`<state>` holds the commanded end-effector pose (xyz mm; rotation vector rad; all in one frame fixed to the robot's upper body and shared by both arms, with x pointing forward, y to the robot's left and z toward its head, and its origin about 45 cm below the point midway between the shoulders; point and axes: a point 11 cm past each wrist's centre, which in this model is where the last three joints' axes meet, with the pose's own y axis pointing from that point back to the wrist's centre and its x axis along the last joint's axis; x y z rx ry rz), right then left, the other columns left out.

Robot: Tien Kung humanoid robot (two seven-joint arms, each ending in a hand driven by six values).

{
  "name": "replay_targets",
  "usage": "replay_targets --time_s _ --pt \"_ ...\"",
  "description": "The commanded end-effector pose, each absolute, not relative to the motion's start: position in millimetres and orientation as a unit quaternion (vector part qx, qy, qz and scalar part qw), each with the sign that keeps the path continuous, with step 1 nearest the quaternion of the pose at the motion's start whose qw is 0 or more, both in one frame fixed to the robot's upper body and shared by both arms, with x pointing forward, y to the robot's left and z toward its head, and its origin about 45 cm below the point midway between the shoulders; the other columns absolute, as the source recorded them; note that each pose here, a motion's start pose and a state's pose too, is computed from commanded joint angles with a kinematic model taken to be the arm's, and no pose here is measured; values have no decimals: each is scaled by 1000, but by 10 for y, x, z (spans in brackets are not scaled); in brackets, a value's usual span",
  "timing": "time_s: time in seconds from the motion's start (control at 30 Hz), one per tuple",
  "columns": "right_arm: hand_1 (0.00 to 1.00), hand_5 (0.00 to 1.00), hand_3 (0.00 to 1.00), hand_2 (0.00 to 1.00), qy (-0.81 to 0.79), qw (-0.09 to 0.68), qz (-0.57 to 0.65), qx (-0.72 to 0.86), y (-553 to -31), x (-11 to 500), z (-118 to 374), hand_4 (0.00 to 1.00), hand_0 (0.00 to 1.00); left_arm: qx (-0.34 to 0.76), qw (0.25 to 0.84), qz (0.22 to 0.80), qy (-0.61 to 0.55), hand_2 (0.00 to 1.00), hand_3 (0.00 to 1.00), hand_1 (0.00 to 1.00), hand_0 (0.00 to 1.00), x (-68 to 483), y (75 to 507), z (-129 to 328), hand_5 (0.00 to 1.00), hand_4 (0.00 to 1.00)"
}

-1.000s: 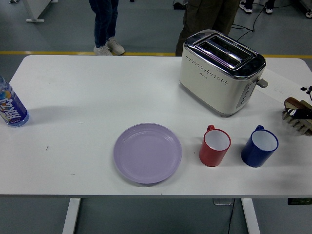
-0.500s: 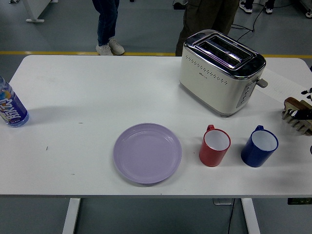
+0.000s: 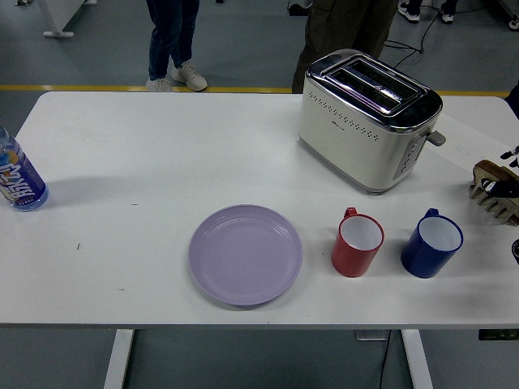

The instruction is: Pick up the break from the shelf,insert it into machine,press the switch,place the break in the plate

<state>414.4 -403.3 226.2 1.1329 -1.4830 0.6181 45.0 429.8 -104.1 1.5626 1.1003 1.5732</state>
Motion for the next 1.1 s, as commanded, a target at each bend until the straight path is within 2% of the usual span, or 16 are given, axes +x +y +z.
replay_targets --time_s 0.03,0.2,0.23,0.4,0.43,0.6,0.63,0.8,0.83,1.0,1.03,1.1 --pt "582 183 714 641 -627 555 261 480 -4032 4144 2258 673 634 596 327 601 420 488 546 494 631 452 4298 -1040 808 333" --pt "582 183 714 641 -627 556 261 479 -4034 4147 2257 673 634 596 328 601 420 488 546 494 631 463 4297 -1039 808 333" --pt "542 171 688 624 -627 556 260 479 -4035 4148 2258 665 558 596 328 601 420 488 546 494 631 464 4296 -1040 808 333" --pt "542 171 688 624 -630 554 261 478 -4033 4155 2270 665 558 595 328 602 420 488 546 494 631 473 4291 -1040 808 333" --pt "497 183 652 597 -630 554 261 478 -4033 4155 2271 668 485 595 329 602 420 489 546 495 631 474 4291 -1040 808 334" --pt "497 183 652 597 -632 553 262 476 -4035 4162 2283 668 485 594 329 602 419 489 546 495 631 486 4291 -1039 808 334" --pt "446 189 622 563 -632 553 262 475 -4036 4163 2284 663 428 594 329 602 419 488 546 496 631 487 4292 -1038 809 334" --pt "446 189 622 563 -632 554 262 474 -4039 4170 2288 663 428 594 329 603 419 488 546 496 631 495 4292 -1037 809 334" --pt "396 154 572 542 -632 554 262 474 -4037 4172 2289 635 386 594 329 603 419 488 546 495 631 497 4291 -1037 808 333" --pt "396 154 572 542 -631 554 263 474 -4033 4177 2290 635 386 593 330 603 419 488 546 495 631 501 4288 -1038 808 333" --pt "373 142 550 523 -631 554 263 474 -4033 4178 2290 623 346 593 330 603 419 488 544 496 631 501 4288 -1038 807 332" --pt "373 142 550 523 -631 554 263 474 -4033 4179 2291 623 346 593 330 603 419 488 544 496 631 502 4287 -1038 807 332"
